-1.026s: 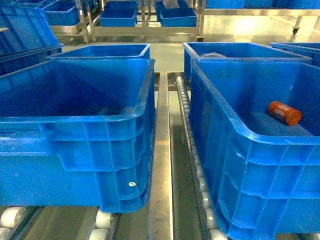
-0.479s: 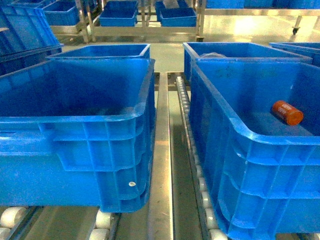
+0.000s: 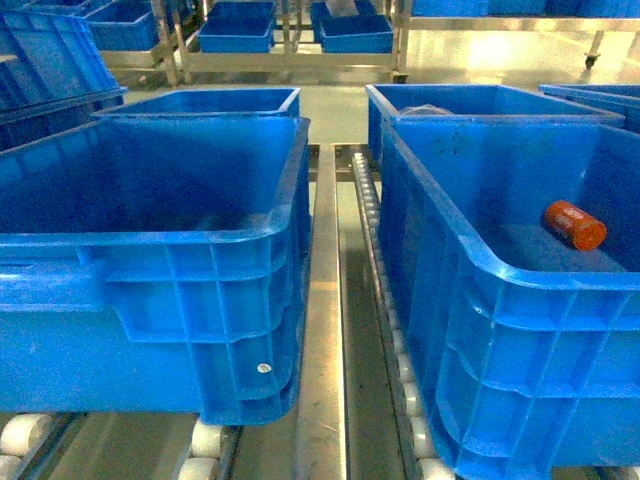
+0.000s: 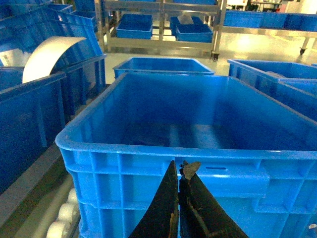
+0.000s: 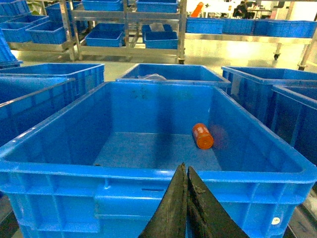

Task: Sort blue parts and orange caps into right shelf containers

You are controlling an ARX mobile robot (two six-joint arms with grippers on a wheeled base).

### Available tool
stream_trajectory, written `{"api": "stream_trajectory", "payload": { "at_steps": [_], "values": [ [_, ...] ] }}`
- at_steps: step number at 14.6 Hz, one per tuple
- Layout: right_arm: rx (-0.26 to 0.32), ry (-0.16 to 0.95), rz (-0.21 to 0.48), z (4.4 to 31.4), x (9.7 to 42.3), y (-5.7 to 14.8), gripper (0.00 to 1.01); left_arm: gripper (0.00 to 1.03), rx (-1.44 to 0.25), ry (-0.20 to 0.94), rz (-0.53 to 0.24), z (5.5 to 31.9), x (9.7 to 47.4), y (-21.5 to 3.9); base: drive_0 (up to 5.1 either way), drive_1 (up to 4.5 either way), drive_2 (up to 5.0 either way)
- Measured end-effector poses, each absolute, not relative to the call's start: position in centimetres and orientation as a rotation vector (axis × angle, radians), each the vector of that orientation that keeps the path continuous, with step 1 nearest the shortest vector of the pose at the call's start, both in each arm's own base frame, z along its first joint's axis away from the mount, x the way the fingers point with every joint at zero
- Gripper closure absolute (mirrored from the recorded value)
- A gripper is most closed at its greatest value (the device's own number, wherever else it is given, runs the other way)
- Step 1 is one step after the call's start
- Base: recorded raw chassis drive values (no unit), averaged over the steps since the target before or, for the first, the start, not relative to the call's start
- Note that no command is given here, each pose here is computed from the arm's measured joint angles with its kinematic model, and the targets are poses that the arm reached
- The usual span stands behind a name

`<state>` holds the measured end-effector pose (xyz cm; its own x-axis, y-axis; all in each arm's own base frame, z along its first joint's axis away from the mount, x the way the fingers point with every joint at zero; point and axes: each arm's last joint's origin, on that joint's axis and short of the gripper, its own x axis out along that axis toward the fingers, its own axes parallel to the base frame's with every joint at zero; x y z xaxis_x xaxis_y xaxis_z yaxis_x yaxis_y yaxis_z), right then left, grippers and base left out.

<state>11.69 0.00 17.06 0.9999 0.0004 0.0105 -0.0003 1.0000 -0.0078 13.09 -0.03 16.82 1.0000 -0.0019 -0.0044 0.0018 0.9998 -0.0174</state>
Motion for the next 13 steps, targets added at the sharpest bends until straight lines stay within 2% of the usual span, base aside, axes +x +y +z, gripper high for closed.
{"api": "stream_trajectory", "payload": {
  "at_steps": [8, 9, 11, 13],
  "values": [
    [-0.008, -0.012, 0.000, 17.0, 10.8, 0.0, 0.99, 1.01, -0.017, -0.015, -0.002, 17.2, 11.5, 0.0, 0.0, 0.00, 0.0],
    [-0.008, 0.039, 0.003, 16.4, 10.2, 0.0, 0.99, 1.01, -0.017, -0.015, -0.002, 17.2, 11.4, 0.0, 0.0, 0.00, 0.0],
    [-0.007, -0.021, -0.001, 17.0, 9.7, 0.0, 0.99, 1.01, -0.017, -0.015, -0.001, 17.1, 11.2, 0.0, 0.0, 0.00, 0.0],
    [-0.007, -0.009, 0.000, 16.8, 9.7, 0.0, 0.99, 1.01, -0.017, -0.014, -0.002, 17.1, 10.9, 0.0, 0.0, 0.00, 0.0]
  ]
}}
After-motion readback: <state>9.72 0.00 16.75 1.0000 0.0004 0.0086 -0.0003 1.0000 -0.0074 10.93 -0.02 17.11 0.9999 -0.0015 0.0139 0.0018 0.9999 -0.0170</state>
